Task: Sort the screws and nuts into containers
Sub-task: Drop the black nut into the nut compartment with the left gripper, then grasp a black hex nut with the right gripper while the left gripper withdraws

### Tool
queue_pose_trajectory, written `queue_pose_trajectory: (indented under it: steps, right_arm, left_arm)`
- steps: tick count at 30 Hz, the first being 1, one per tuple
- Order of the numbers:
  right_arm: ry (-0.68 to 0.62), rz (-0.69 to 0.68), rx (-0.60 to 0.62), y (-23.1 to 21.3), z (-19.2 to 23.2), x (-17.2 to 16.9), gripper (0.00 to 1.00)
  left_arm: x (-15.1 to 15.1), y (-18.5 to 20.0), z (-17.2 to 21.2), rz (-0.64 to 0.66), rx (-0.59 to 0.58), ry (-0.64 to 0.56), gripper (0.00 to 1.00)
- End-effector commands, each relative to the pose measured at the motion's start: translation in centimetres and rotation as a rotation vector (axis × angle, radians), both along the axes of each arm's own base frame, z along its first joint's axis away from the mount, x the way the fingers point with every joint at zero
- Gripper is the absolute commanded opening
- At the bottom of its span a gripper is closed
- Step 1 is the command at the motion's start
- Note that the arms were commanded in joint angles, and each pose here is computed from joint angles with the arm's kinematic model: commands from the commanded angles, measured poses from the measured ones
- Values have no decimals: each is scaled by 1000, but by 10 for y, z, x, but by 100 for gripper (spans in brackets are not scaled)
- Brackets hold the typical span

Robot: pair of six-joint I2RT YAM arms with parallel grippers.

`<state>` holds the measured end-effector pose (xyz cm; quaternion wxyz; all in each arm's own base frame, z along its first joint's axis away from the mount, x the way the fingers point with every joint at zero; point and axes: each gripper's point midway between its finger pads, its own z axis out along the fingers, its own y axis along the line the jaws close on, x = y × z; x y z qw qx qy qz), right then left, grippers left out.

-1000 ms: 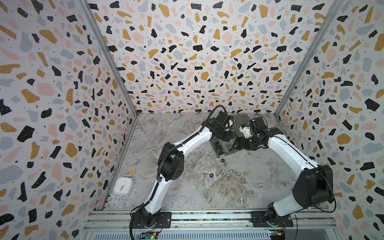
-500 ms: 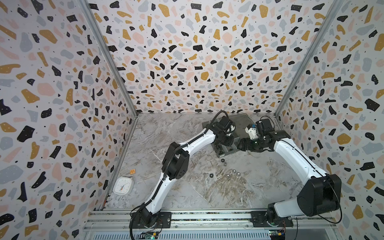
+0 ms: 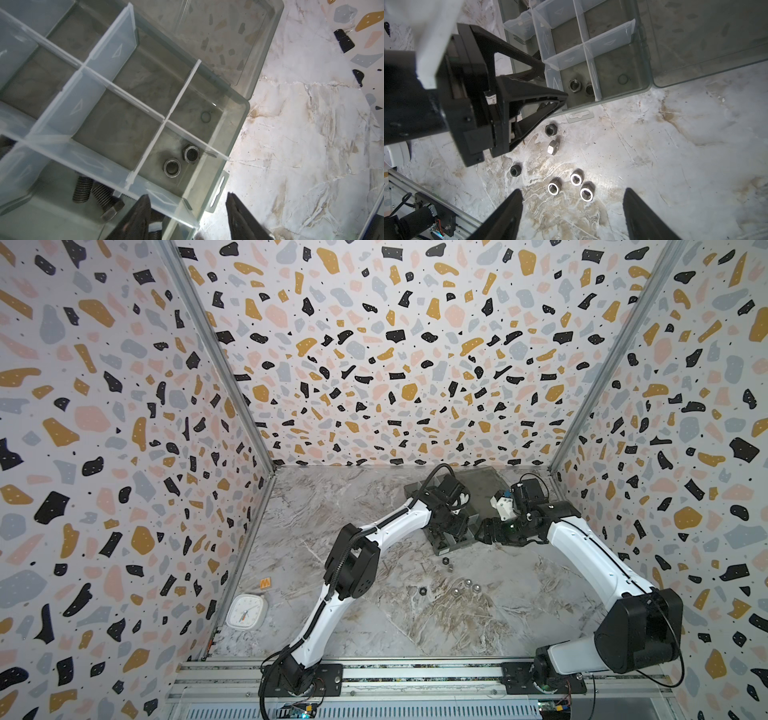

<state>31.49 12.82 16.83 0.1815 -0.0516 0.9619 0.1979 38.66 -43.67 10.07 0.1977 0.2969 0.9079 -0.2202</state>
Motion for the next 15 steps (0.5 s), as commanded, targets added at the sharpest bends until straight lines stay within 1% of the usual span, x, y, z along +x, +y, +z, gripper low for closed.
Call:
queue_pose_trajectory:
  steps: [1,5,9,12,14,15]
  right_arm:
    - [3,-3,1,-1,4,-14,78]
    - [18,29,-4,8,-4,-21,76]
    - [35,67,-15,24,-17,-26,72]
    - [60,100,-32,35,-31,-27,64]
    - [73,123,-49,44,-40,-26,58]
    - [74,131,-57,47,-43,-24,58]
  left_arm:
    - [-8,21,24,27,29,-35,58]
    - [-27,48,20,70,54,-33,58]
    - [-41,83,18,128,85,-44,59]
    - [-48,106,24,169,84,-51,63]
    - [-54,121,34,184,83,-69,69]
    - [-57,127,39,189,83,-83,72]
